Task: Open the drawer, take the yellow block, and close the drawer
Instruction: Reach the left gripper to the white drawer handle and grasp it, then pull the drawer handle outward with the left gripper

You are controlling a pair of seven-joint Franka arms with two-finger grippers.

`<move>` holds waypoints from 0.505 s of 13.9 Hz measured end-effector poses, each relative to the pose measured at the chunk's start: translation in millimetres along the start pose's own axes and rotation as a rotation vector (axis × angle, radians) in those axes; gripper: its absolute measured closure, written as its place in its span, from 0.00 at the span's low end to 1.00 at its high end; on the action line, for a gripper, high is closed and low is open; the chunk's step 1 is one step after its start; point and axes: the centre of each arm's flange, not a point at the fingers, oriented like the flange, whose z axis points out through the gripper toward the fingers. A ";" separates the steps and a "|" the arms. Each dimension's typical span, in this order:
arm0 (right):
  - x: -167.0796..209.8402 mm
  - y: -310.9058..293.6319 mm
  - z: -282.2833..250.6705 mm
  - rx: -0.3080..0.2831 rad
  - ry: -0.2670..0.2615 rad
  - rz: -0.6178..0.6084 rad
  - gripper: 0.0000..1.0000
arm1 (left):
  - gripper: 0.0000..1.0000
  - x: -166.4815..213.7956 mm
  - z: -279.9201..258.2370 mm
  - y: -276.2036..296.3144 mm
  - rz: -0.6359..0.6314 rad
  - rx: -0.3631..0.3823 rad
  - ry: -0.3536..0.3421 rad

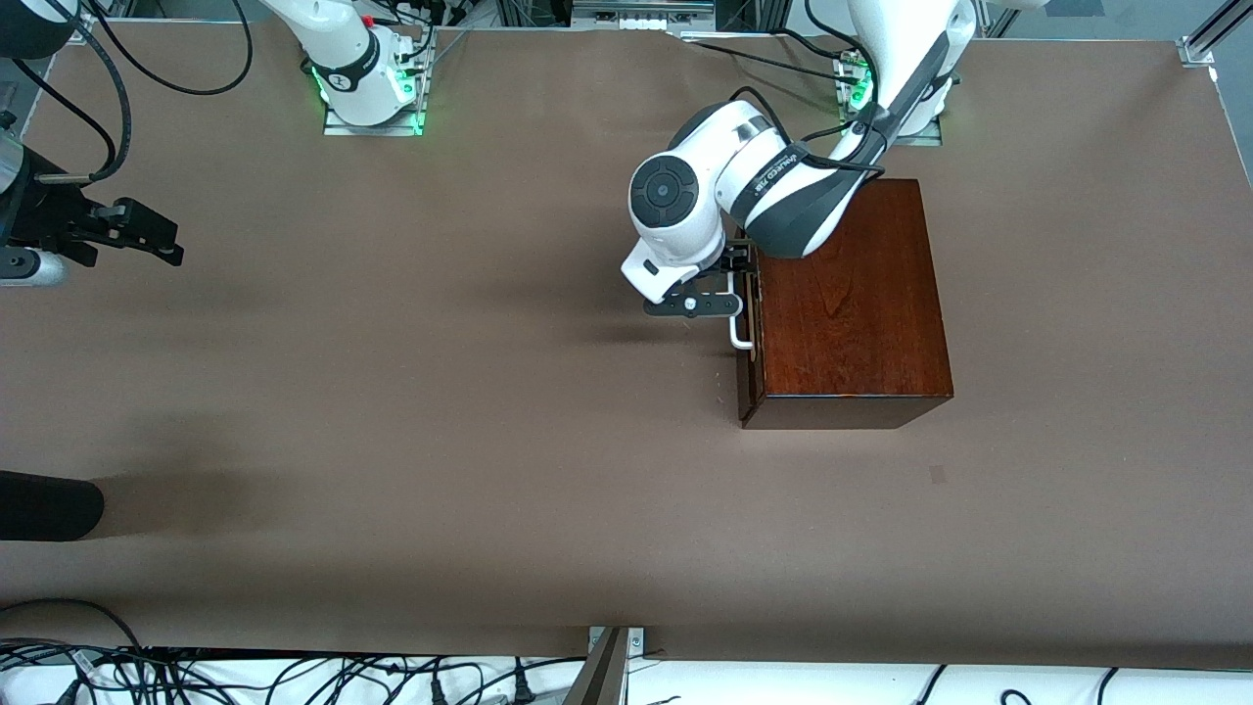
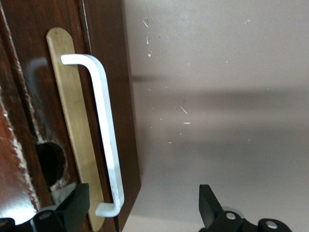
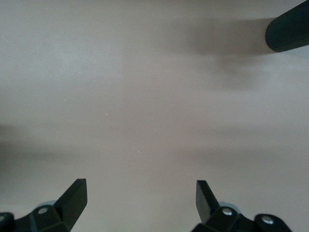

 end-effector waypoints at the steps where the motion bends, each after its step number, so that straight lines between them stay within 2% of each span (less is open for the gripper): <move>1: 0.0 0.0 0.0 0.000 0.000 0.000 0.00 | 0.00 0.0 2.2 0.3 0.001 0.001 0.002; 7: 0.0 0.0 0.0 0.000 0.000 0.000 0.00 | 0.00 5.3 31.2 1.4 0.000 -0.013 0.012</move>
